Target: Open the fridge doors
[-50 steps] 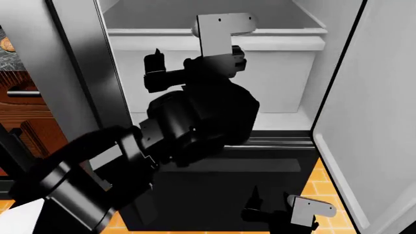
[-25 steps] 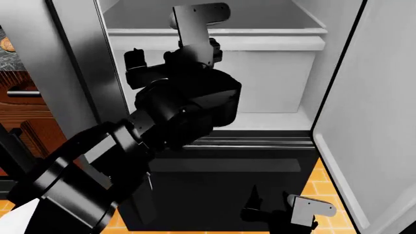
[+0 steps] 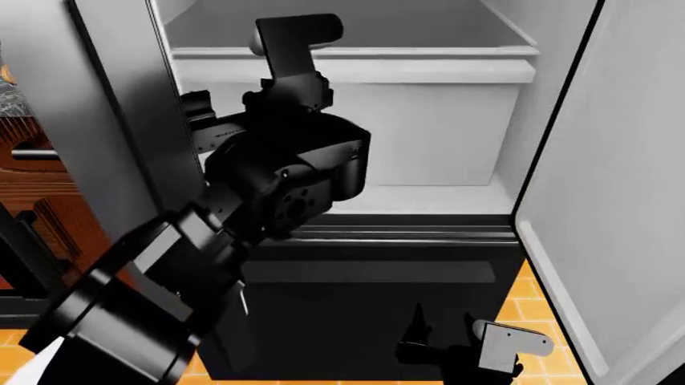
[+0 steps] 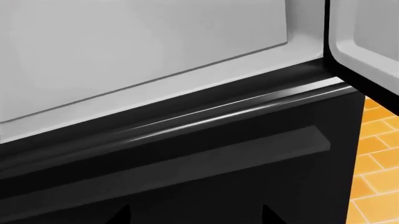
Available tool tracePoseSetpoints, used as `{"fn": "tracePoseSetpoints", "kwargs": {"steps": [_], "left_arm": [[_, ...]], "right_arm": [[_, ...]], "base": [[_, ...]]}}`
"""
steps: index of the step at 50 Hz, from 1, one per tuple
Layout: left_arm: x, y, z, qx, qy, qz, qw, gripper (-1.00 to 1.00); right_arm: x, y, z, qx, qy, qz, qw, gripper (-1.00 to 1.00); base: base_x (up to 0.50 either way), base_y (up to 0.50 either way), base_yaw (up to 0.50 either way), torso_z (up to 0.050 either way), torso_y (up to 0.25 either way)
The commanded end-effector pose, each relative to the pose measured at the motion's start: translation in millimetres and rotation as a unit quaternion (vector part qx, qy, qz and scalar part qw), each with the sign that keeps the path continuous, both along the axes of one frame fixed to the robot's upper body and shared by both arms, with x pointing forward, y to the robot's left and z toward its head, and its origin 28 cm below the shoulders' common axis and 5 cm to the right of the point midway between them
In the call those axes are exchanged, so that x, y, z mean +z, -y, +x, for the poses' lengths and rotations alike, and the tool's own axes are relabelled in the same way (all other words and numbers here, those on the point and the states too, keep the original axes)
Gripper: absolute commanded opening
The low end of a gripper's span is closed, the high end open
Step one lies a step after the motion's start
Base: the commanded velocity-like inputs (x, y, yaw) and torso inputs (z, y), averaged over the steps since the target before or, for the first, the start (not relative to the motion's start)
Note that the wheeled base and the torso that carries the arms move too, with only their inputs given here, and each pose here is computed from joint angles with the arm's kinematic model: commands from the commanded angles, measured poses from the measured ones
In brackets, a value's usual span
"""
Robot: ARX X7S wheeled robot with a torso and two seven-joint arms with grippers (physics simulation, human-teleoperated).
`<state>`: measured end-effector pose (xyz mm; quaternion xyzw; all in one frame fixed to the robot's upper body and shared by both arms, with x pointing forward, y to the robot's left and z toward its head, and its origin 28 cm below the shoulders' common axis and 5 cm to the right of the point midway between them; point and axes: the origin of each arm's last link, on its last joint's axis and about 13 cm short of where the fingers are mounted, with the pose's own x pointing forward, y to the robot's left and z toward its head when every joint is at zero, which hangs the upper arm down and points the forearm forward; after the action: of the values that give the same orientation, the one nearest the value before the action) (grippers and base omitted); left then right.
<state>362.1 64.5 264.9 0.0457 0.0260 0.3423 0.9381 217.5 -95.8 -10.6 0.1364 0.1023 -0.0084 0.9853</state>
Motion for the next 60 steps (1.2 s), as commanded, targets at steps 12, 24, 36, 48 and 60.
{"fn": "tracePoseSetpoints", "kwargs": {"steps": [12, 24, 36, 48, 60], "left_arm": [[-10, -19.3, 8, 0.059, -0.014, 0.009, 0.998, 1.0], [-9, -29.5, 11, 0.089, -0.014, 0.012, 0.996, 1.0], [-8, -41.8, 16, 0.126, -0.016, 0.015, 0.992, 1.0], [-15, -46.1, 18, 0.143, -0.021, 0.022, 0.989, 1.0], [-17, -53.4, 19, 0.165, -0.022, 0.026, 0.986, 1.0]], "right_arm": [[1, 0.0, 0, 0.0, 0.002, -0.001, 1.0, 1.0], [0, -0.1, 0, 0.0, 0.001, -0.001, 1.0, 1.0], [-1, -0.1, 0, 0.0, -0.001, -0.002, 1.0, 1.0], [-1, 0.2, 1, -0.001, -0.001, -0.004, 1.0, 1.0], [-2, 0.1, 1, -0.002, -0.002, -0.005, 1.0, 1.0]], "base": [[0.0, 0.0, 0.0, 0.0, 0.0], [0.0, 0.0, 0.0, 0.0, 0.0], [0.0, 0.0, 0.0, 0.0, 0.0], [0.0, 0.0, 0.0, 0.0, 0.0], [0.0, 0.0, 0.0, 0.0, 0.0]]}}
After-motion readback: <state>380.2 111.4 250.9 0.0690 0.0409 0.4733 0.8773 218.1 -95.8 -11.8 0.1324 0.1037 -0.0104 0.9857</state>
